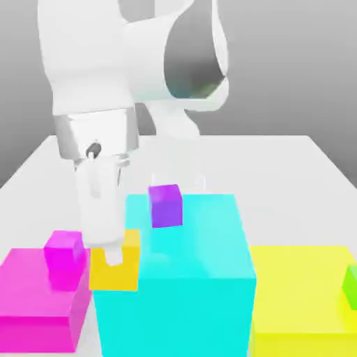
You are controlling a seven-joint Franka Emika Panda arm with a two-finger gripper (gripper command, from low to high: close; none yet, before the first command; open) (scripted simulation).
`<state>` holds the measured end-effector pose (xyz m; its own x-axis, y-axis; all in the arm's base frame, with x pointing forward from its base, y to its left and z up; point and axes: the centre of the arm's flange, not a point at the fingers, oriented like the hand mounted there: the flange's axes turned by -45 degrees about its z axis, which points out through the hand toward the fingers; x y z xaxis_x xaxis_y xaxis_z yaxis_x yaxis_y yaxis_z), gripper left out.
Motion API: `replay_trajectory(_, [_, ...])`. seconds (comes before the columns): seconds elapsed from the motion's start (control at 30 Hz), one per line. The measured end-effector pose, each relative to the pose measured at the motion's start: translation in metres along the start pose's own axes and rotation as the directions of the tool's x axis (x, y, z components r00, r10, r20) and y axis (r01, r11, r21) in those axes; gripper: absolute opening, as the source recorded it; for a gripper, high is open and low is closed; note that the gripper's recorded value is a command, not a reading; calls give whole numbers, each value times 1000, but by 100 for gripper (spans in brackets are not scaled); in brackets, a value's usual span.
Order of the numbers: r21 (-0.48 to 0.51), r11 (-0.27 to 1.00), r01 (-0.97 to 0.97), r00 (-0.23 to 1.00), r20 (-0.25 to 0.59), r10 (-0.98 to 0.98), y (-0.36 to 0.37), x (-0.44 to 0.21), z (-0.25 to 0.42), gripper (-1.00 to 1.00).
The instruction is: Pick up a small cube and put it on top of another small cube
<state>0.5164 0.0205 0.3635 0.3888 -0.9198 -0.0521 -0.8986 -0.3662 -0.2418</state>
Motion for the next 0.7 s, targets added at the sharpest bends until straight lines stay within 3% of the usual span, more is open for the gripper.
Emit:
replay_trajectory(0.13, [-56, 930, 364, 930, 68, -360, -31, -150, 19, -100])
replay_trajectory(0.23, [-142, 766, 627, 779, 118, -616, -27, -262, 50, -100])
replay_trajectory(0.33, [-196, 680, 707, 706, 135, -695, -17, -291, 105, -100])
replay_trajectory(0.37, [-199, 673, 713, 700, 137, -701, -13, -293, 117, 100])
replay_trajectory(0.57, [-202, 669, 715, 697, 138, -704, -11, -294, 123, 100])
replay_trajectory(0.7, [-205, 666, 717, 695, 137, -706, -22, -297, 82, 100])
